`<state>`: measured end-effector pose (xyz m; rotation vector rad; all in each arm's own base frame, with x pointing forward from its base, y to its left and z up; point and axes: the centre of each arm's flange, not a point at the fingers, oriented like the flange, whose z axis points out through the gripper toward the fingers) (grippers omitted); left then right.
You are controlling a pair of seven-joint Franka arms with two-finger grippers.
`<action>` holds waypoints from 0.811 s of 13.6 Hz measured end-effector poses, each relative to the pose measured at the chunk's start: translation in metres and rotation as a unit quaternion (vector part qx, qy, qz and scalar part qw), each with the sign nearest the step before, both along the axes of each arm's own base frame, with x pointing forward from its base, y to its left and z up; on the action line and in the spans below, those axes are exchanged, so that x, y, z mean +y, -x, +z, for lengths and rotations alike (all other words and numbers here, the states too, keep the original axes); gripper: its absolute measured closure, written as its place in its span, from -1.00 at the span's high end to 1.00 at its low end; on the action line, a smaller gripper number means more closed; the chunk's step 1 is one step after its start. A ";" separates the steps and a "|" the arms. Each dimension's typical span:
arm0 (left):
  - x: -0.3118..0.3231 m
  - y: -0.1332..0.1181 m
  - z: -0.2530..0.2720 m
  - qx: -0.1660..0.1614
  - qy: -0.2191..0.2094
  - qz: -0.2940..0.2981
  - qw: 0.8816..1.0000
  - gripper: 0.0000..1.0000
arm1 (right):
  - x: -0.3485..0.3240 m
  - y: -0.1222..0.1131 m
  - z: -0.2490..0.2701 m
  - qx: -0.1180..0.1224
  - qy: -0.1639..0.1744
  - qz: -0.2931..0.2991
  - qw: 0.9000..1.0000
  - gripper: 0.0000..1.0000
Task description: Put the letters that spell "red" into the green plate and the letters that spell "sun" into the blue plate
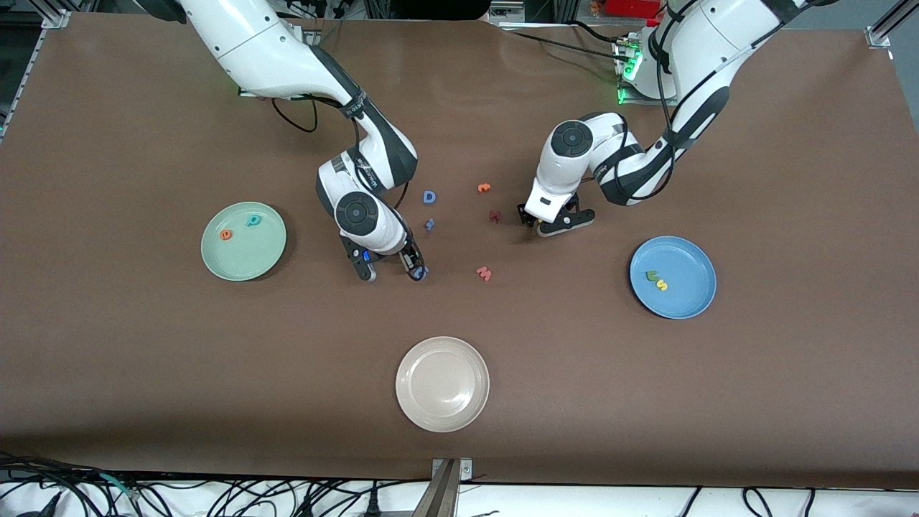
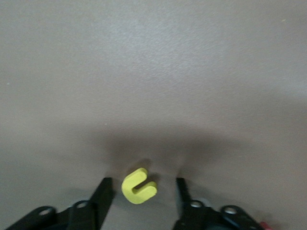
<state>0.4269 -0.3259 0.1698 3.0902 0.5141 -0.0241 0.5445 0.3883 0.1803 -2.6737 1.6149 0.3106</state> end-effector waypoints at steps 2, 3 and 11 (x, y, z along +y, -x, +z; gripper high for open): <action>0.000 -0.001 0.002 -0.002 -0.001 0.002 1.000 -0.40 | 0.000 0.000 -0.002 0.001 0.000 0.000 1.000 0.20; 0.000 -0.001 0.002 -0.002 -0.001 0.002 1.000 -0.39 | 0.000 0.000 -0.002 0.000 0.000 0.000 1.000 0.20; 0.037 -0.041 0.011 -0.003 -0.024 0.023 0.999 -0.39 | 0.000 -0.002 -0.007 -0.007 -0.004 -0.003 1.000 0.02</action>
